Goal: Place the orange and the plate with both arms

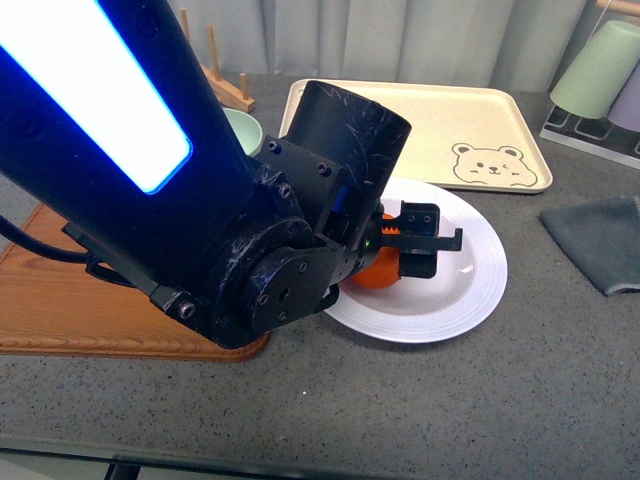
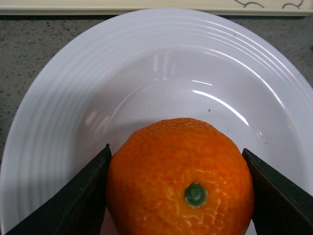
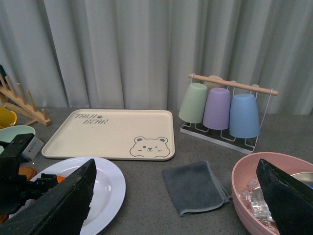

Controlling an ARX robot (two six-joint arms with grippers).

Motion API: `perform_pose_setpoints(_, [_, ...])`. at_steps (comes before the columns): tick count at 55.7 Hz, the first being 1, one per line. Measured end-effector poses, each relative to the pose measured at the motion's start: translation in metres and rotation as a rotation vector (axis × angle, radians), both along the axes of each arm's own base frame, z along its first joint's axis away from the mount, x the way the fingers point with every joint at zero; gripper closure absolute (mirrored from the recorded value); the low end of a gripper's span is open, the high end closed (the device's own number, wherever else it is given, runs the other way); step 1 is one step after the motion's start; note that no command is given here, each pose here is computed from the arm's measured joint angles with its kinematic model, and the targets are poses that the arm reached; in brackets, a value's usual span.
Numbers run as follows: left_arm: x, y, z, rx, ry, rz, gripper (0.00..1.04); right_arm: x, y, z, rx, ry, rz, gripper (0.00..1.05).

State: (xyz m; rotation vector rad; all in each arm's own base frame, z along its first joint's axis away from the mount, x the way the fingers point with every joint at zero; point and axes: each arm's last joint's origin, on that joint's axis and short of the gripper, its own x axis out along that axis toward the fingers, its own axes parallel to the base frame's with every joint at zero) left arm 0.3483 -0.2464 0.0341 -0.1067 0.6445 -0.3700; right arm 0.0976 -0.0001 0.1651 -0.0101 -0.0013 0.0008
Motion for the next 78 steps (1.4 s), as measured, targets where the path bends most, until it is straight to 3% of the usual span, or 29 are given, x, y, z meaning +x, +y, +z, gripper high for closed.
perform_pose_setpoints(5, [0.000,0.001,0.000,0.006,-0.001,0.004,0.32,0.000,0.000,0.000,0.000,0.000,0.000,0.09])
perform_pose_setpoints(15, [-0.005,0.007,0.011,0.035,-0.028,0.027,0.05,0.000,0.000,0.000,0.000,0.000,0.000,0.09])
perform_pose_setpoints(29, [-0.024,0.031,0.072,0.015,-0.168,0.137,0.06,0.000,0.000,0.000,0.000,0.000,0.000,0.09])
perform_pose_setpoints(39, [-0.057,0.071,0.107,-0.004,-0.266,0.249,0.06,0.000,0.000,0.000,0.000,0.000,0.000,0.09])
perform_pose_setpoints(57, [-0.150,0.164,0.121,0.076,-0.265,0.404,0.06,0.000,0.000,0.000,0.000,0.000,0.000,0.09])
perform_pose_setpoints(78, [-0.224,0.210,0.137,0.059,-0.311,0.548,0.06,0.000,0.000,0.000,0.000,0.000,0.000,0.09])
